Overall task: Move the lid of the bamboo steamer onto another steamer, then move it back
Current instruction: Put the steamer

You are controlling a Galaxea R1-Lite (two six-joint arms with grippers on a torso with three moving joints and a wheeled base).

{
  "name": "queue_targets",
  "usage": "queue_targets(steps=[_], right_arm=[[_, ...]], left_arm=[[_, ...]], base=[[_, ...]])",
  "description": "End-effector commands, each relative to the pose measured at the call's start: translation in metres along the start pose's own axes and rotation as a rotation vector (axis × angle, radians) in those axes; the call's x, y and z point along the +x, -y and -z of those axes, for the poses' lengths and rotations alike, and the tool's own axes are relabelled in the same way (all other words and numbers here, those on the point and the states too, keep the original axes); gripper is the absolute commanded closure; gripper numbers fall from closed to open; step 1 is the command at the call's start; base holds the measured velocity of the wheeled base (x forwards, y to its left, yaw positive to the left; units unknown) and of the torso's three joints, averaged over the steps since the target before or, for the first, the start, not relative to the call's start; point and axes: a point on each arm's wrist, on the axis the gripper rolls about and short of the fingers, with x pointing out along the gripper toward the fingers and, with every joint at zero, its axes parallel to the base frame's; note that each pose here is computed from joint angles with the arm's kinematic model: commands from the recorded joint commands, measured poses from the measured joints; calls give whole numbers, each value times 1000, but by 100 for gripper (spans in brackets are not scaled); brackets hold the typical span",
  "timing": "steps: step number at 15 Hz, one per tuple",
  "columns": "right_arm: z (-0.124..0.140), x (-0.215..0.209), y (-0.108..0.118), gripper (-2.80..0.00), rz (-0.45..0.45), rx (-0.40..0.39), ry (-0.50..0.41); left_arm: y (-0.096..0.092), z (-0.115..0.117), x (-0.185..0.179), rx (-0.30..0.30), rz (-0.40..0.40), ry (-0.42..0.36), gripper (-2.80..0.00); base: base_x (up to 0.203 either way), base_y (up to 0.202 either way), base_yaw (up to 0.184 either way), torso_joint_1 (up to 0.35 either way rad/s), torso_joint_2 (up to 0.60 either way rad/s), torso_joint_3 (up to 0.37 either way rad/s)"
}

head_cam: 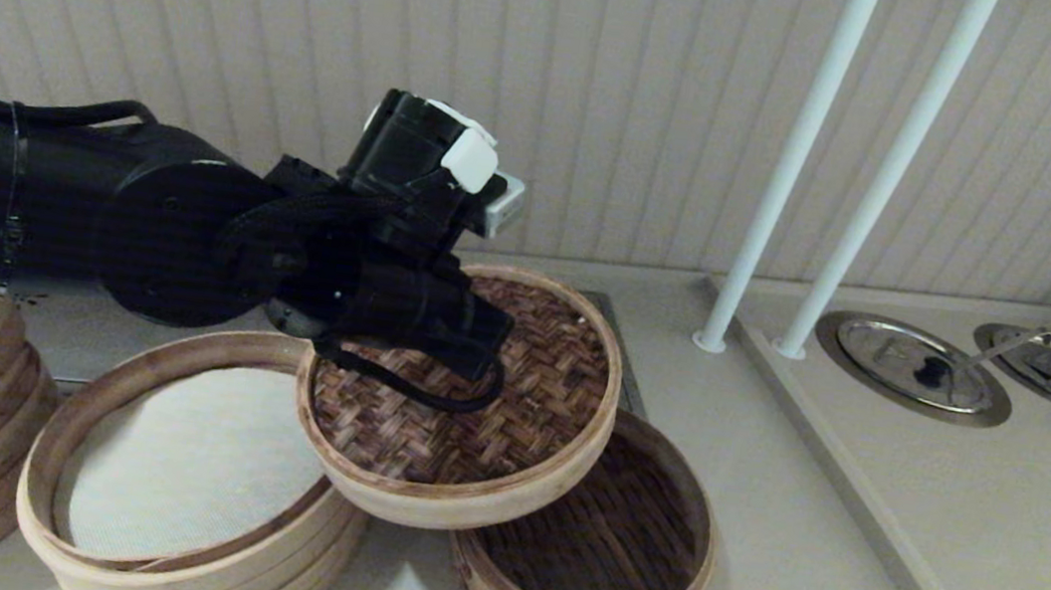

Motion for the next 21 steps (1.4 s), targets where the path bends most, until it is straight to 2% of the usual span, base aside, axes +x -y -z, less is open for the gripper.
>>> queue_targets(steps=[1,4,7,14,17,21], right_arm=[[1,0,0,0,0,0,-4],[1,0,0,0,0,1,-4],[1,0,0,0,0,0,-4],[1,0,0,0,0,0,-4],[1,0,0,0,0,0,-4],[1,0,0,0,0,0,-4]], left_arm=[[-8,1,-7,-12,-3,4,0],[-17,4,-8,-23,-21,-5,0],[-33,8,-12,-44,-61,-15,0],[-70,43,-24,-68,-155,-103,0],[-88,51,-33,-67,-205,-94,0],[-98,63,-49,-61,-240,-91,0]], base=[[0,0,0,0,0,0],[0,0,0,0,0,0],[0,0,0,0,0,0],[0,0,0,0,0,0],[0,0,0,0,0,0],[0,0,0,0,0,0]])
